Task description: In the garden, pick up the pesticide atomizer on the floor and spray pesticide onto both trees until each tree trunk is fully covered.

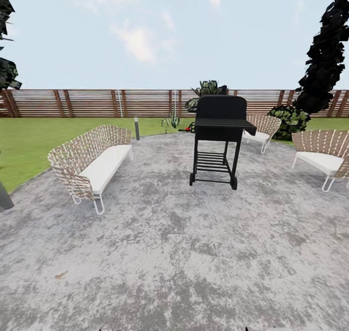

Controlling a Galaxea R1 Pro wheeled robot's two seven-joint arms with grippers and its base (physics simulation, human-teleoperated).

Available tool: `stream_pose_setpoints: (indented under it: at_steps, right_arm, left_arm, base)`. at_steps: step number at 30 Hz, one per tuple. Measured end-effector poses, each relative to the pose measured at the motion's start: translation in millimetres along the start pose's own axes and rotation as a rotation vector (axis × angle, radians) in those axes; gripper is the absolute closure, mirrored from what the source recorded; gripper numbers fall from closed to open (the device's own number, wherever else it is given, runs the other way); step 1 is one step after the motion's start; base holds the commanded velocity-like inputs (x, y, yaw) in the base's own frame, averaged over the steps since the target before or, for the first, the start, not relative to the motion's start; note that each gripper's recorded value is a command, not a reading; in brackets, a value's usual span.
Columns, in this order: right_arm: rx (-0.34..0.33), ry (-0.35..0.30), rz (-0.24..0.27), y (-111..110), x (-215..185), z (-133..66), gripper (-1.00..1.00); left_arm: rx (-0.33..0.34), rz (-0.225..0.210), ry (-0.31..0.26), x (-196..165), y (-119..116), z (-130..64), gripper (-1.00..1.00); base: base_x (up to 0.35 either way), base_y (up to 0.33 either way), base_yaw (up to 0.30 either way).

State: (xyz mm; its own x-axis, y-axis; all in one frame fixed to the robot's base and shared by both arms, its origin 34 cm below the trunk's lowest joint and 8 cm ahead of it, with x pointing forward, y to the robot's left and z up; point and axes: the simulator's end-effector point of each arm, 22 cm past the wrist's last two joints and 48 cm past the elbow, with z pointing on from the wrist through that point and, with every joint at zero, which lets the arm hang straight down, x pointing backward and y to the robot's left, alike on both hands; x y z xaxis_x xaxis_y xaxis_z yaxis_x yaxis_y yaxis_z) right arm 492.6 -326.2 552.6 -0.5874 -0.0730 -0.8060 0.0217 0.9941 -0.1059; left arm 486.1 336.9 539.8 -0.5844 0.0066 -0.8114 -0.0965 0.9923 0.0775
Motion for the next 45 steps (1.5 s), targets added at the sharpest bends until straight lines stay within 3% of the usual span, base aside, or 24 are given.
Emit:
stream_pose_setpoints:
  at_steps: [16, 24, 45]
  right_arm:
    - [-0.007, 0.007, -0.006, 5.1, 27.6, 14.9, -1.0]
    - [-0.004, 0.043, -0.006, 5.3, 57.1, 18.5, -1.0]
    - [0.004, 0.032, 0.0, 6.0, 89.9, 38.3, -1.0]
  left_arm:
    - [0.002, -0.001, 0.012, 30.0, -3.9, 14.1, -1.0]
    - [0.002, -0.002, 0.012, 42.9, -5.1, 21.6, -1.0]
    - [0.004, -0.002, 0.012, 79.2, -9.2, 40.9, -1.0]
  base:
    - [0.0, 0.0, 0.073]
    - [0.0, 0.0, 0.0]
    - [0.0, 0.0, 0.0]
